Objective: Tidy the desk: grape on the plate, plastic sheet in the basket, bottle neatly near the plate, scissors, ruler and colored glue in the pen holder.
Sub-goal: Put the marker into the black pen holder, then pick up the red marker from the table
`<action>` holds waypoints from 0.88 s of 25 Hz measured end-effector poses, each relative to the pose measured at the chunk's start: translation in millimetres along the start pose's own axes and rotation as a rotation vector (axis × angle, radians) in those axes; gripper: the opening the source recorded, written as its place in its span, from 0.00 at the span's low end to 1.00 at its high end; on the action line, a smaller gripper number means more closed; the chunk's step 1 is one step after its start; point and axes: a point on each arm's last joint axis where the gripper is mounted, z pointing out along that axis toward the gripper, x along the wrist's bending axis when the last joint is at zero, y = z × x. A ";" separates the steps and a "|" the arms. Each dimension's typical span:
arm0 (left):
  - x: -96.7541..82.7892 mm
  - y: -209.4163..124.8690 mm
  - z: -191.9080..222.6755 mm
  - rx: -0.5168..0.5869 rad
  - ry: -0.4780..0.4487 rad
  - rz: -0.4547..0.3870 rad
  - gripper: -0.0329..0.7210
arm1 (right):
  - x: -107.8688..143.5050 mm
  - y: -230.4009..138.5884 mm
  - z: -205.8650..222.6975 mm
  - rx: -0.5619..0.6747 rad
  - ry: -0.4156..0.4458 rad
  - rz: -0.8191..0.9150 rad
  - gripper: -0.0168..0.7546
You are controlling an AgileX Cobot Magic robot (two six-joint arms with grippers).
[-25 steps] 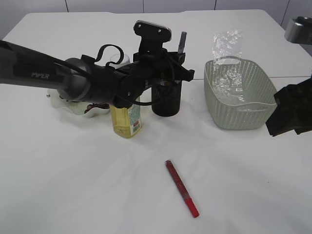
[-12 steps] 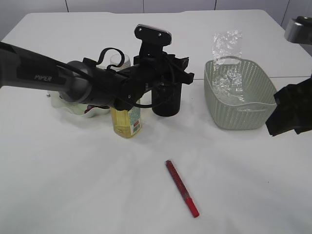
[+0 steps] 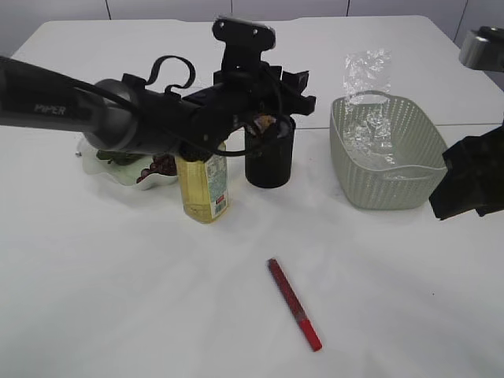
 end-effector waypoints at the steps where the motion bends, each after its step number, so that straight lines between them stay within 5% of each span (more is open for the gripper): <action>1: -1.3 6.5 -1.7 -0.006 -0.003 0.000 0.53 | 0.0 0.0 0.0 0.000 0.000 0.000 0.52; 7: -4.9 59.0 -19.9 -0.013 -0.011 -0.003 0.53 | 0.0 0.0 0.0 0.000 0.000 0.000 0.52; 13: -7.9 113.0 -56.8 0.137 -0.021 -0.004 0.50 | 0.0 0.0 0.0 0.000 0.000 0.000 0.52; 17: 8.2 148.4 -95.1 0.277 0.011 -0.013 0.50 | 0.0 -0.4 0.0 0.004 0.000 0.000 0.52; 22: 54.8 179.5 -152.2 0.470 0.125 -0.056 0.50 | 0.3 -4.1 -0.1 0.045 0.003 -0.002 0.52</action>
